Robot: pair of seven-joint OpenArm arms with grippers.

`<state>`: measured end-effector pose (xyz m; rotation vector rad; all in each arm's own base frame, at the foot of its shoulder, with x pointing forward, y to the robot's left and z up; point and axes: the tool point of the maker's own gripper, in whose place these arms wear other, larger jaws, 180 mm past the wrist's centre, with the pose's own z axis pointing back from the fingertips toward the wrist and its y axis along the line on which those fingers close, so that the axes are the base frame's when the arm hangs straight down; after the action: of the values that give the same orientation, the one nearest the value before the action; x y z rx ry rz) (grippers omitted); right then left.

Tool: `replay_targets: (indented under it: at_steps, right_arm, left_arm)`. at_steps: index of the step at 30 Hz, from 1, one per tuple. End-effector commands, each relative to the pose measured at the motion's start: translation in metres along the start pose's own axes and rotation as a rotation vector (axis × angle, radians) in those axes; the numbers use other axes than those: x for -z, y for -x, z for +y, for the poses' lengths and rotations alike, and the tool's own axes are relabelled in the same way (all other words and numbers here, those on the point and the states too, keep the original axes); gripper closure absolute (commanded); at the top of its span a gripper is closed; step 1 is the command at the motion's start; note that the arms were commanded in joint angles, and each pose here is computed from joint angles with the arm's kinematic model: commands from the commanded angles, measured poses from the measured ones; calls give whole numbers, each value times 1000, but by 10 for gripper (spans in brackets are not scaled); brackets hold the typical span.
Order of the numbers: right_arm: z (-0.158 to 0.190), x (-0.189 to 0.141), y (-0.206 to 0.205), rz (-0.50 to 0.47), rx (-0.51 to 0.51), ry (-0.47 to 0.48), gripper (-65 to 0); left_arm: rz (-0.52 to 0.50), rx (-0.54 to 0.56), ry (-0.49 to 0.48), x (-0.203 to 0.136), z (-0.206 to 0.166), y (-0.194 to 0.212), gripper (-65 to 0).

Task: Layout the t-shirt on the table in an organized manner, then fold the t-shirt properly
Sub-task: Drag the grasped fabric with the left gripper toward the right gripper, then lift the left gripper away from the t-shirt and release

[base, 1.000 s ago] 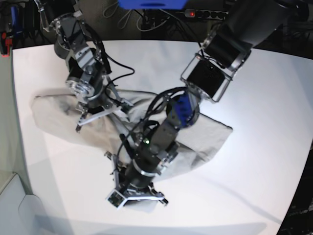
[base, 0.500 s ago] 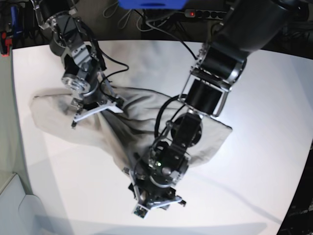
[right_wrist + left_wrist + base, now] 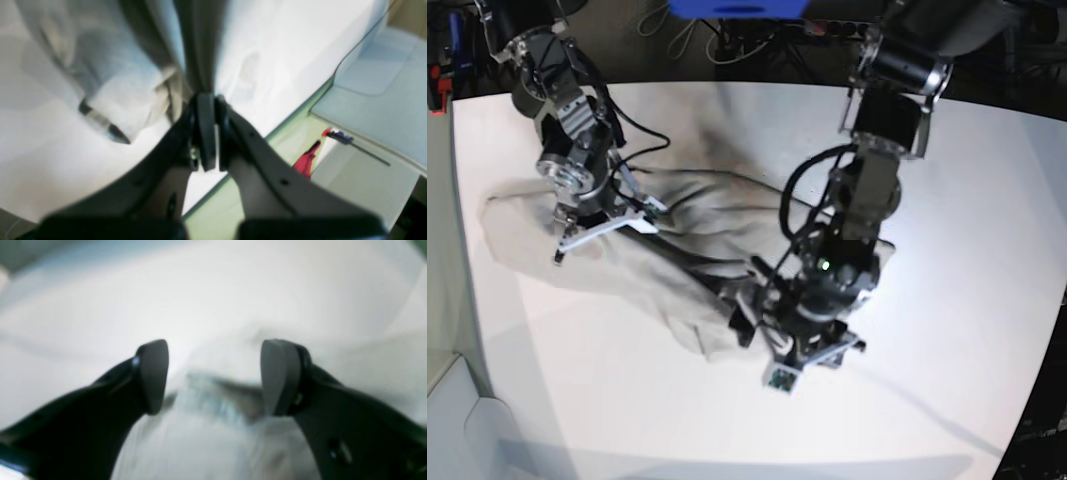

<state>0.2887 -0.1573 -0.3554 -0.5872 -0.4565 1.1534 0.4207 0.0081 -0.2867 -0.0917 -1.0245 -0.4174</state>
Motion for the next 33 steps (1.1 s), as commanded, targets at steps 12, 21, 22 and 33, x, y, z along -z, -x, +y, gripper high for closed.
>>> replay_targets:
  at_steps: [12, 21, 22, 33]
  right_arm:
    - [-24, -2, 10, 19, 27, 62, 0]
    - [-24, -2, 11, 21, 29, 61, 0]
    - [-24, -2, 11, 20, 30, 61, 0]
    - [-27, -2, 11, 20, 31, 68, 0]
  left_arm:
    - [175, -92, -119, -27, 54, 106, -422]
    - [333, -169, -149, -11, 71, 161, -147]
    - [329, -171, -149, -10, 70, 159, -80]
    - [394, -203, -127, -2, 57, 177, -2]
